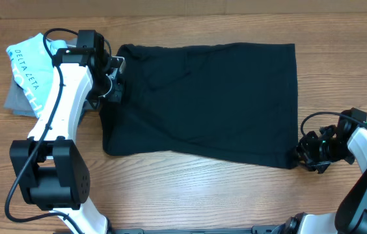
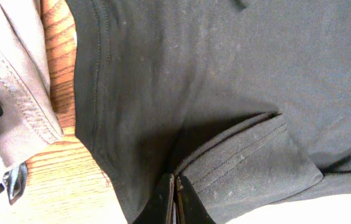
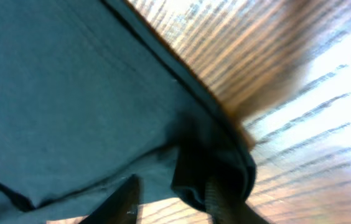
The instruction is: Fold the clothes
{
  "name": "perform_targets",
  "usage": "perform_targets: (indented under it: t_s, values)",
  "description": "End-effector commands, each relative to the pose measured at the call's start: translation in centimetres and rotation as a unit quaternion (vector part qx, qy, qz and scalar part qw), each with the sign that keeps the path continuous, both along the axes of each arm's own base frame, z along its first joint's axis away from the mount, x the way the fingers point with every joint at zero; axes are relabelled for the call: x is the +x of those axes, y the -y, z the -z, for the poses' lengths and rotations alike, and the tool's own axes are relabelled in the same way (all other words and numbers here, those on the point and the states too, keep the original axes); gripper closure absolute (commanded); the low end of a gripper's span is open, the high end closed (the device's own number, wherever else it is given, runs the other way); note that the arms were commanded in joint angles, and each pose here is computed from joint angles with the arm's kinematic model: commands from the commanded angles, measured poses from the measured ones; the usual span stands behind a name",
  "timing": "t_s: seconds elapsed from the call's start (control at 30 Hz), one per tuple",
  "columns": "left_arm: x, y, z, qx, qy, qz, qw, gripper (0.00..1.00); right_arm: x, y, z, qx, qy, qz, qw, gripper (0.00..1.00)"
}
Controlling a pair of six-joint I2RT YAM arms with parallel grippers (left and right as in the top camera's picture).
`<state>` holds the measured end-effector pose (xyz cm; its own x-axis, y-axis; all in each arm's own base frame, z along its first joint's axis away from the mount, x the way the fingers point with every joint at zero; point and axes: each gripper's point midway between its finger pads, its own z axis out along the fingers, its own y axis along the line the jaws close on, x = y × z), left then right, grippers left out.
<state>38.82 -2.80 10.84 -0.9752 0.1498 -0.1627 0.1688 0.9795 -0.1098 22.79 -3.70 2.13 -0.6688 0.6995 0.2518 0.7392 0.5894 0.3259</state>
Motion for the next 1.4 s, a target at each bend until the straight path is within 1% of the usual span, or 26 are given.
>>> perform_targets:
  t_s: [0.0,0.03,0.07,0.13,0.2,0.27,0.4,0.57,0.67,0.77,0.93,1.23,1.37]
  values:
    - [0.5,-0.1,-1.2,0.004,0.019,-0.003,1.000,0.96,-0.7,1.1,0.5,-0.037,-0.017,-0.005,0.999,0.58]
    - [0.5,-0.1,-1.2,0.004,0.018,-0.003,1.000,0.96,-0.8,1.3,0.6,-0.043,-0.022,0.000,0.999,0.58]
    - [0.5,-0.1,-1.2,0.004,0.018,-0.003,1.000,0.96,-0.7,1.4,0.7,-0.046,-0.021,0.002,0.999,0.61]
    - [0.4,-0.1,-1.2,0.004,0.018,-0.003,1.000,0.96,-0.5,1.4,0.7,-0.045,-0.014,0.003,0.999,0.75]
    - [0.4,-0.2,-1.2,0.004,0.018,-0.003,1.000,0.96,-0.5,1.3,0.7,-0.043,-0.013,0.003,0.999,0.87]
    - [0.5,-0.1,-1.3,0.004,0.019,-0.002,1.000,0.96,-0.4,1.3,0.7,-0.043,-0.013,0.003,0.999,0.96]
    - [0.6,-0.2,-2.6,0.004,0.023,-0.002,1.000,0.96,0.0,1.2,0.2,-0.035,-0.006,0.005,0.999,0.96]
    - [1.4,-0.2,-6.0,0.006,0.047,0.006,0.999,0.96,1.8,1.3,-1.6,-0.029,0.030,0.007,0.999,0.96]
    - [1.7,-0.6,-7.0,0.018,0.057,0.006,0.998,0.96,2.7,1.8,-2.3,-0.039,0.050,0.007,0.998,0.96]
    - [2.3,-1.2,-7.4,0.036,0.069,0.002,0.997,0.96,4.1,2.5,-2.4,-0.053,0.079,0.008,0.995,0.96]
    - [2.8,-1.1,-7.5,0.037,0.080,0.011,0.996,0.96,6.6,2.7,-3.1,-0.049,0.136,0.009,0.989,0.96]
    - [3.5,-1.1,-7.7,0.037,0.096,0.012,0.995,0.96,11.6,3.1,-5.6,-0.044,0.265,-0.002,0.963,0.96]
    - [3.7,-1.0,-7.8,0.034,0.102,0.014,0.994,0.96,13.0,3.8,-6.4,-0.060,0.298,-0.005,0.953,0.96]
